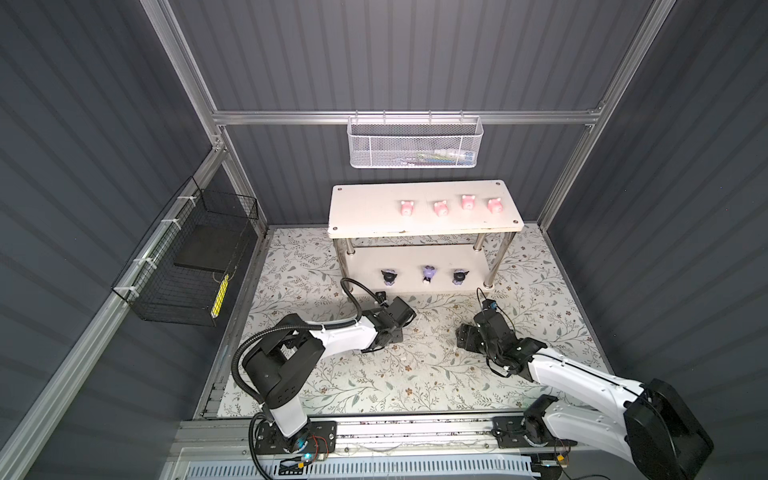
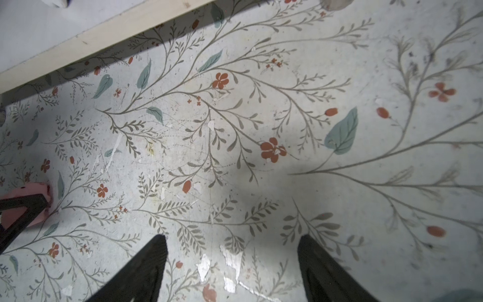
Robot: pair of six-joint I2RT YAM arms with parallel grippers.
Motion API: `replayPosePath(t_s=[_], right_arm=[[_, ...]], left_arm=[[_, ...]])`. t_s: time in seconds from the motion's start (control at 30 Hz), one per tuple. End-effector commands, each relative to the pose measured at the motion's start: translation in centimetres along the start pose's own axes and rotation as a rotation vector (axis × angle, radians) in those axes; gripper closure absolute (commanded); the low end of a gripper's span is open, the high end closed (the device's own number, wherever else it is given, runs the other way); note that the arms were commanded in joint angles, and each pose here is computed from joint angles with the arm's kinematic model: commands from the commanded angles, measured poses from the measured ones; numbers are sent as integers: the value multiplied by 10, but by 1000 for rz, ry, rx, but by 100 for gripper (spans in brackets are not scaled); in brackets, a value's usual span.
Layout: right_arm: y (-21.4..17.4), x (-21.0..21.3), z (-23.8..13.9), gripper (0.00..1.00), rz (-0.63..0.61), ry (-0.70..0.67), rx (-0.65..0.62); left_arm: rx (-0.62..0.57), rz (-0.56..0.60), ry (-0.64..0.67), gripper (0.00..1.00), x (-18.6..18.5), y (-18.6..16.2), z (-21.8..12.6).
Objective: Place and organize the plastic toys onto the shelf
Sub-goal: 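Lift the pink pig with the left gripper up over the top shelf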
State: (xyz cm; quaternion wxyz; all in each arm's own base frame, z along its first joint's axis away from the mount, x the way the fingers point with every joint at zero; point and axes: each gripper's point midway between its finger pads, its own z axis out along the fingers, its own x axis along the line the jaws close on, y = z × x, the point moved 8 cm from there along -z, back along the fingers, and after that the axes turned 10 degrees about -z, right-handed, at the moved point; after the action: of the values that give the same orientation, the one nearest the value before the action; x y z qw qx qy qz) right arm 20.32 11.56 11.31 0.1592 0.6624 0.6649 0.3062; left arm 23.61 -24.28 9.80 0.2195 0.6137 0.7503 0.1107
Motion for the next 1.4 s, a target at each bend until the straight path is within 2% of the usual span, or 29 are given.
replayPosePath(t_s=[0.0,0.2,0.47,0.67,1.03,1.23,1.37], right_arm=[[5,2,0,19,-5,8,-12],[4,1,0,19,-5,7,-8],[3,3,7,19,-10,5,21],[4,6,11,19,-8,16,31],[5,7,10,19,-7,29,31],[4,8,11,19,-8,39,36],[3,8,12,19,-8,47,37]], left_arm=[[-9,20,-3,69,-5,9,-23],[-15,28,-67,69,-8,29,-82],[-122,60,-142,71,5,67,-198],[-182,80,-233,73,11,87,-266],[-364,162,-273,72,-1,126,-325],[-487,214,-246,69,-25,156,-340],[-518,212,-232,70,-38,183,-336]])
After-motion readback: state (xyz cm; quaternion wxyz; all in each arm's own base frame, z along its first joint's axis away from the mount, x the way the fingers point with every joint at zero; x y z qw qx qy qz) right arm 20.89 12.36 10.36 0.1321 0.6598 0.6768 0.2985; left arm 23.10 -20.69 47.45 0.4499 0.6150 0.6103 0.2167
